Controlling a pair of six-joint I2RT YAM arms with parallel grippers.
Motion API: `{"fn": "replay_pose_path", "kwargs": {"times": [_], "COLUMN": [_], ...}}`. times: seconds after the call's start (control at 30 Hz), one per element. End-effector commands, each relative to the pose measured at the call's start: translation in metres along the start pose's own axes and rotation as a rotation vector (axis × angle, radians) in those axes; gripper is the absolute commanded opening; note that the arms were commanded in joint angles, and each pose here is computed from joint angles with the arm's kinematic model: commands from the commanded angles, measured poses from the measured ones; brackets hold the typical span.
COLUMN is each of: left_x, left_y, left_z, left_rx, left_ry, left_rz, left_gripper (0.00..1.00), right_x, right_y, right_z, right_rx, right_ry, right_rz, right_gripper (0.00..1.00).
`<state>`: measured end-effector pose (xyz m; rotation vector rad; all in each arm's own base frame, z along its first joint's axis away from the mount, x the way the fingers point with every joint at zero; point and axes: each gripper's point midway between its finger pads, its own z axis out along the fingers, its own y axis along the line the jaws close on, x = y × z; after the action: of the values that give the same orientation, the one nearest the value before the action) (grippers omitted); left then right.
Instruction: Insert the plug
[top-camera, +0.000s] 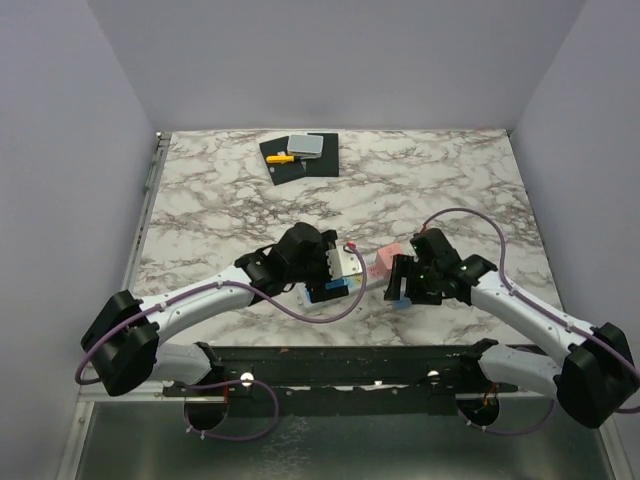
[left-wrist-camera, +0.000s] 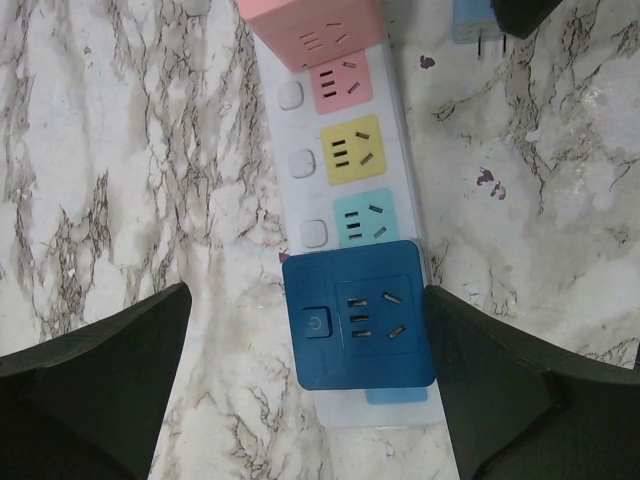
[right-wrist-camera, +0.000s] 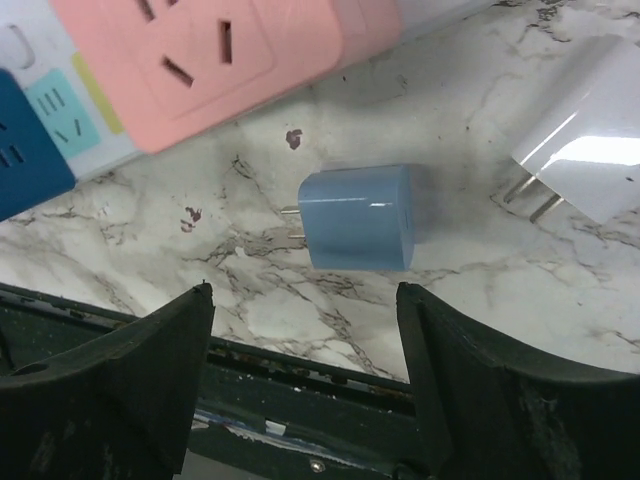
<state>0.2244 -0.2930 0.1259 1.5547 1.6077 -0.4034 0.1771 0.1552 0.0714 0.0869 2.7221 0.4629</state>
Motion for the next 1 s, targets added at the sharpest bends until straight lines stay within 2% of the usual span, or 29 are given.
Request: {"fn": "replay_pose_path", "kwargs": {"times": [0.0, 0.23, 0.37, 0.5, 0.73, 0.97], "left_x": [0.016, 0.051, 0.061, 0.066, 0.046, 0.012], "left_y": [-0.002, 0.0, 0.006, 0.017, 0.029, 0.035], "left_z": [0.004, 0.0, -0.004, -0.01, -0.02, -0.032], "left_rx": [0.008, -0.006, -0.016, -0.037, -0.08, -0.106], "left_ry": [0.047, 0.163, 0.195, 0.213, 0.165, 0.068], "left_rz": [0.088, 0.226, 0.247, 0.244, 0.215, 0.151], "left_gripper": [0.99, 0.98, 0.98, 0.97, 0.98, 0.99], "right_x": [-0.004, -0.004, 0.005, 0.014, 0.007, -0.004], "right_y": [0.002, -0.012, -0.01, -0.011, -0.001, 0.004], "right_z": [0.023, 0.032, 0.037, 0.042, 0.039, 0.022], "right_rx": [0.02, 0.127, 0.14, 0.19, 0.225, 0.212], "right_ry": [-0.015, -0.052, -0.044, -0.028, -0.056, -0.106], "right_rz": [0.027, 0.023, 0.003, -0.033, -0.091, -0.079], "right_gripper": [0.78, 0.69, 0.63, 0.64, 0.64, 0.66]}}
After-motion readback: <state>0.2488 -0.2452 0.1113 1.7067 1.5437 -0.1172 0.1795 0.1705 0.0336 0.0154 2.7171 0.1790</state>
